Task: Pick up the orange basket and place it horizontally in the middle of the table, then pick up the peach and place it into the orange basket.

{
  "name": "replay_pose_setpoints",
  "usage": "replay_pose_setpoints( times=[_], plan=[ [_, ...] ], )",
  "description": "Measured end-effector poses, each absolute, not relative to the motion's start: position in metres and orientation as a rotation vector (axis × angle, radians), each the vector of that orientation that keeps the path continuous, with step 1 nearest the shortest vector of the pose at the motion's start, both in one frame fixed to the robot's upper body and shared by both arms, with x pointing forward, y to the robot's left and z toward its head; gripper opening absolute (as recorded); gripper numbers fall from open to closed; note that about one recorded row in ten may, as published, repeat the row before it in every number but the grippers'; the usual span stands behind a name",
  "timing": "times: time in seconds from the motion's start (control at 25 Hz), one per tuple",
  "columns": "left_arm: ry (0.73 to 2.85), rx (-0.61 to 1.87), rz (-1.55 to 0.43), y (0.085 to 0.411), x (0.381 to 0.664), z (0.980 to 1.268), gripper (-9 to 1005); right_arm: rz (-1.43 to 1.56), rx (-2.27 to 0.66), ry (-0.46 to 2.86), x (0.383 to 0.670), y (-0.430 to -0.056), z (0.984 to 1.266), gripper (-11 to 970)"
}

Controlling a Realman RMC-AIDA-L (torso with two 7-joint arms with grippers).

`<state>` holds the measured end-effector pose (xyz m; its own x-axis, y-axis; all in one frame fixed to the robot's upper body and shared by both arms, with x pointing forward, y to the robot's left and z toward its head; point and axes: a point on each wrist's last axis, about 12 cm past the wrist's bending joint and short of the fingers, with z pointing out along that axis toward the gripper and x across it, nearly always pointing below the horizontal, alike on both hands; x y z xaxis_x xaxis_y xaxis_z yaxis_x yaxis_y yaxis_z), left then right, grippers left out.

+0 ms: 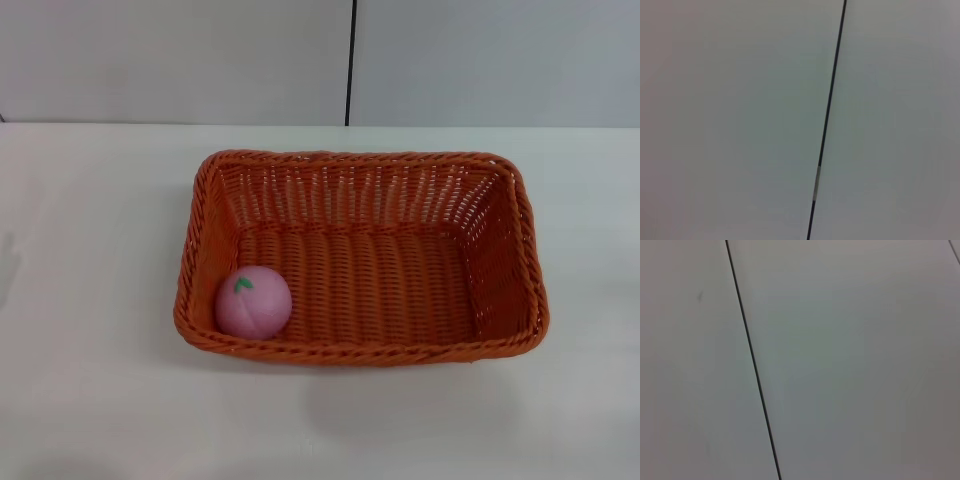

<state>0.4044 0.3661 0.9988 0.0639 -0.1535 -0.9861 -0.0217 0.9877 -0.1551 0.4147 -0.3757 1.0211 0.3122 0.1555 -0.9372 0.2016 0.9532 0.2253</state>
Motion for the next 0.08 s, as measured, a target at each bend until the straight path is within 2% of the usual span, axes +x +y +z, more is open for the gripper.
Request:
replay_pose_setpoints(
  times=[0.08],
  plan=[
    [1.505,-0.15,-0.1,0.3657,0.4029,0.9981,840,-0.028,0.326,1.257,0.4161,-0.3751,1.0215,729]
  ],
)
